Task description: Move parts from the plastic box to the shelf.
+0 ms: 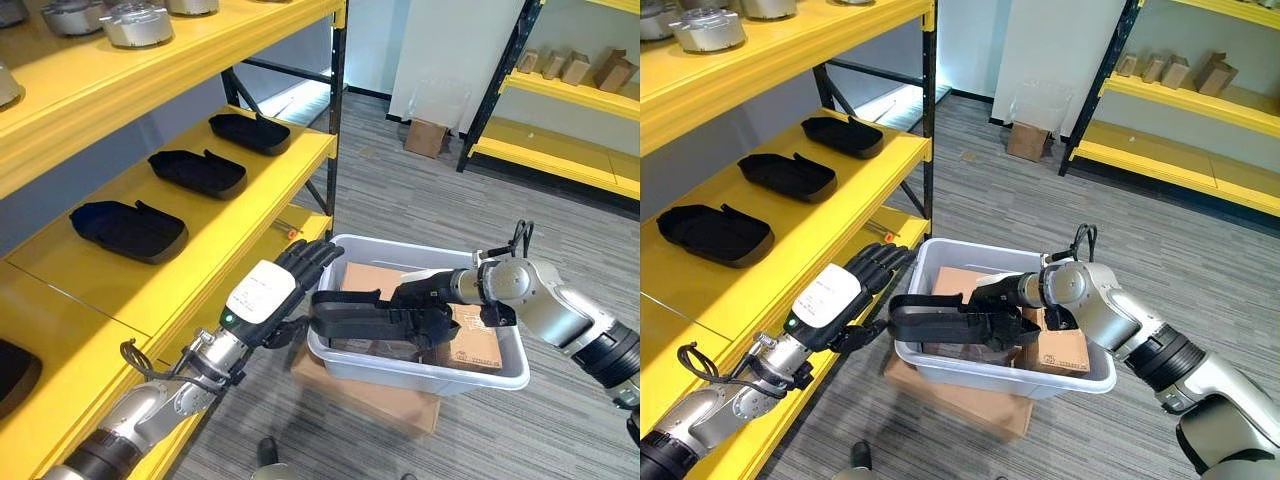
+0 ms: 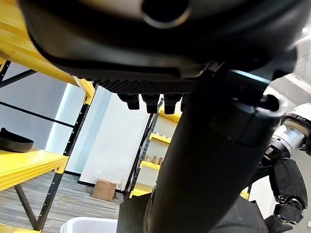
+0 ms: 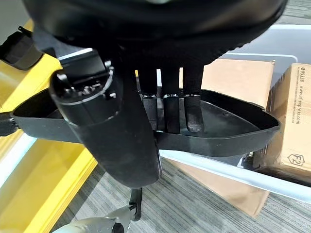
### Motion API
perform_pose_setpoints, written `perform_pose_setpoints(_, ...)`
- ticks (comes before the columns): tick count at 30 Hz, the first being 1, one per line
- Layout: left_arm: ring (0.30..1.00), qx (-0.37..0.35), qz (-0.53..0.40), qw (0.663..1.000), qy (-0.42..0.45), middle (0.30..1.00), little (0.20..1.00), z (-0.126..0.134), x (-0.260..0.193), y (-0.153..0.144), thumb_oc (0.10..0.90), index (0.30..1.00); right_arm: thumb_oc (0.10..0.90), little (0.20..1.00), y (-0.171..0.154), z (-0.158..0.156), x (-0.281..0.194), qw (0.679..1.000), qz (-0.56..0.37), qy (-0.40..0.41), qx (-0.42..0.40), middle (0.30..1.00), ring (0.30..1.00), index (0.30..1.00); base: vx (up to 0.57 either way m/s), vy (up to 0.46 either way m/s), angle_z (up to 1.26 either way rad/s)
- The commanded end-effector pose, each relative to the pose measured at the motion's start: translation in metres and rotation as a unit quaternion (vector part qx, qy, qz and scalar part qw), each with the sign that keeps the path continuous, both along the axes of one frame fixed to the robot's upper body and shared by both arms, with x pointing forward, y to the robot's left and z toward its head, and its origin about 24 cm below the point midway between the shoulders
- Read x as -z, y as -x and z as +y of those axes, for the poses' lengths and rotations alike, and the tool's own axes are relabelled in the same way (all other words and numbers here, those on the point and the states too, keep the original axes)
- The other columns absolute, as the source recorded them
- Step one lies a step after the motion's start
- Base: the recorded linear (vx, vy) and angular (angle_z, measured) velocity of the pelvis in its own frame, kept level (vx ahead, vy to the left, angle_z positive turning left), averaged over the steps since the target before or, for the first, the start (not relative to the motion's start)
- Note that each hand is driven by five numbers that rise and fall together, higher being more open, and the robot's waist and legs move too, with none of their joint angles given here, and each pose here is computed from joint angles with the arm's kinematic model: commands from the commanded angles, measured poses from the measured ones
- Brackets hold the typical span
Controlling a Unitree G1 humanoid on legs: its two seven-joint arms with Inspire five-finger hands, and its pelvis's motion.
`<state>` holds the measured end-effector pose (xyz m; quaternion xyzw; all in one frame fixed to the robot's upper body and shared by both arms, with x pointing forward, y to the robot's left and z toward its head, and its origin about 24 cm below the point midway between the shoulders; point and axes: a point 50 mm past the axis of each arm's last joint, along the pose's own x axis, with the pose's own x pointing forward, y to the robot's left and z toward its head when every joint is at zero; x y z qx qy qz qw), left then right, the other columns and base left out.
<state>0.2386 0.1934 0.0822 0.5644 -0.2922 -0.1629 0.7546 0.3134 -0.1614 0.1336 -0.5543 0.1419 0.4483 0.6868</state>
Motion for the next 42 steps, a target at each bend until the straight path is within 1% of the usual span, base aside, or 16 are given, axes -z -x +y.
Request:
perform_pose_setpoints(1, 1.000, 0.064, -0.040, 0.995, 0.059, 1.000, 1.000, -0.023, -0.032, -0.007, 0.900, 1.000, 0.400, 0.300, -0.018, 0.029, -0.079, 0.982, -0.175, -0.041, -0.058, 0.300, 0.300, 0.300, 0.00, 0.000, 0.00)
perform_pose_setpoints(4, 1.000, 0.036, -0.026, 0.998, 0.054, 1.000, 1.000, -0.011, -0.028, -0.005, 0.900, 1.000, 0.400, 0.300, -0.021, 0.017, -0.082, 0.981, -0.187, -0.036, -0.035, 0.300, 0.300, 0.300, 0.00, 0.000, 0.00)
perform_pose_setpoints(8, 1.000, -0.003, -0.026, 1.000, 0.017, 1.000, 1.000, 0.013, -0.025, 0.002, 0.900, 1.000, 0.400, 0.300, -0.022, -0.005, -0.088, 0.981, -0.190, -0.025, -0.003, 0.300, 0.300, 0.300, -0.01, 0.027, -0.01)
perform_pose_setpoints(10, 1.000, -0.036, -0.036, 0.999, 0.001, 1.000, 1.000, 0.033, -0.028, 0.008, 0.900, 1.000, 0.400, 0.300, -0.020, -0.023, -0.085, 0.983, -0.181, -0.011, 0.016, 0.300, 0.300, 0.300, -0.01, 0.051, -0.01)
perform_pose_setpoints(17, 1.000, -0.074, -0.041, 0.996, -0.030, 1.000, 1.000, 0.059, -0.035, 0.017, 0.900, 1.000, 0.400, 0.300, -0.014, -0.047, -0.084, 0.984, -0.173, -0.002, 0.048, 0.300, 0.300, 0.300, 0.00, 0.010, 0.00)
perform_pose_setpoints(18, 1.000, -0.083, -0.044, 0.995, -0.033, 1.000, 1.000, 0.064, -0.035, 0.019, 0.900, 1.000, 0.400, 0.300, -0.012, -0.049, -0.085, 0.984, -0.171, -0.005, 0.051, 0.300, 0.300, 0.300, 0.00, 0.000, 0.00)
perform_pose_setpoints(21, 1.000, -0.083, -0.056, 0.994, -0.035, 1.000, 1.000, 0.071, -0.037, 0.024, 0.900, 1.000, 0.400, 0.300, -0.008, -0.048, -0.090, 0.985, -0.169, -0.011, 0.044, 0.300, 0.300, 0.300, 0.00, 0.000, 0.00)
perform_pose_setpoints(23, 1.000, -0.073, -0.066, 0.995, -0.029, 1.000, 1.000, 0.070, -0.039, 0.025, 0.900, 1.000, 0.400, 0.300, -0.004, -0.042, -0.092, 0.986, -0.164, -0.016, 0.028, 0.300, 0.300, 0.300, 0.00, 0.000, 0.00)
perform_pose_setpoints(27, 1.000, -0.037, -0.096, 0.995, 0.000, 1.000, 1.000, 0.059, -0.043, 0.019, 0.900, 1.000, 0.400, 0.300, 0.001, -0.022, -0.093, 0.990, -0.136, -0.042, -0.009, 0.300, 0.300, 0.300, 0.00, 0.000, 0.00)
perform_pose_setpoints(29, 1.000, -0.004, -0.108, 0.994, 0.023, 1.000, 1.000, 0.043, -0.046, 0.014, 0.900, 1.000, 0.400, 0.300, 0.001, -0.009, -0.086, 0.991, -0.118, -0.057, -0.030, 0.300, 0.300, 0.300, 0.00, 0.000, 0.00)
perform_pose_setpoints(33, 1.000, 0.021, -0.102, 0.994, 0.029, 1.000, 1.000, 0.030, -0.046, 0.009, 0.900, 1.000, 0.400, 0.300, -0.001, 0.003, -0.080, 0.990, -0.116, -0.064, -0.045, 0.300, 0.300, 0.300, 0.00, 0.000, 0.00)
perform_pose_setpoints(37, 1.000, 0.073, -0.103, 0.991, 0.030, 1.000, 1.000, 0.008, -0.045, 0.005, 0.900, 1.000, 0.400, 0.300, -0.003, 0.025, -0.077, 0.987, -0.112, -0.085, -0.081, 0.300, 0.300, 0.300, -0.01, -0.041, 0.00)
perform_pose_setpoints(40, 1.000, 0.074, -0.103, 0.991, 0.040, 1.000, 1.000, 0.003, -0.047, 0.002, 0.900, 1.000, 0.400, 0.300, -0.003, 0.038, -0.075, 0.985, -0.105, -0.095, -0.101, 0.300, 0.300, 0.300, 0.00, -0.013, 0.00)
perform_pose_setpoints(41, 1.000, 0.074, -0.106, 0.991, 0.044, 1.000, 1.000, 0.000, -0.046, 0.000, 0.900, 1.000, 0.400, 0.300, -0.002, 0.049, -0.073, 0.983, -0.101, -0.099, -0.118, 0.300, 0.300, 0.300, 0.00, 0.000, 0.00)
perform_pose_setpoints(42, 1.000, 0.074, -0.106, 0.991, 0.044, 1.000, 1.000, -0.001, -0.046, 0.000, 0.900, 1.000, 0.400, 0.300, -0.002, 0.050, -0.072, 0.983, -0.100, -0.099, -0.119, 0.300, 0.300, 0.300, 0.00, 0.000, 0.00)
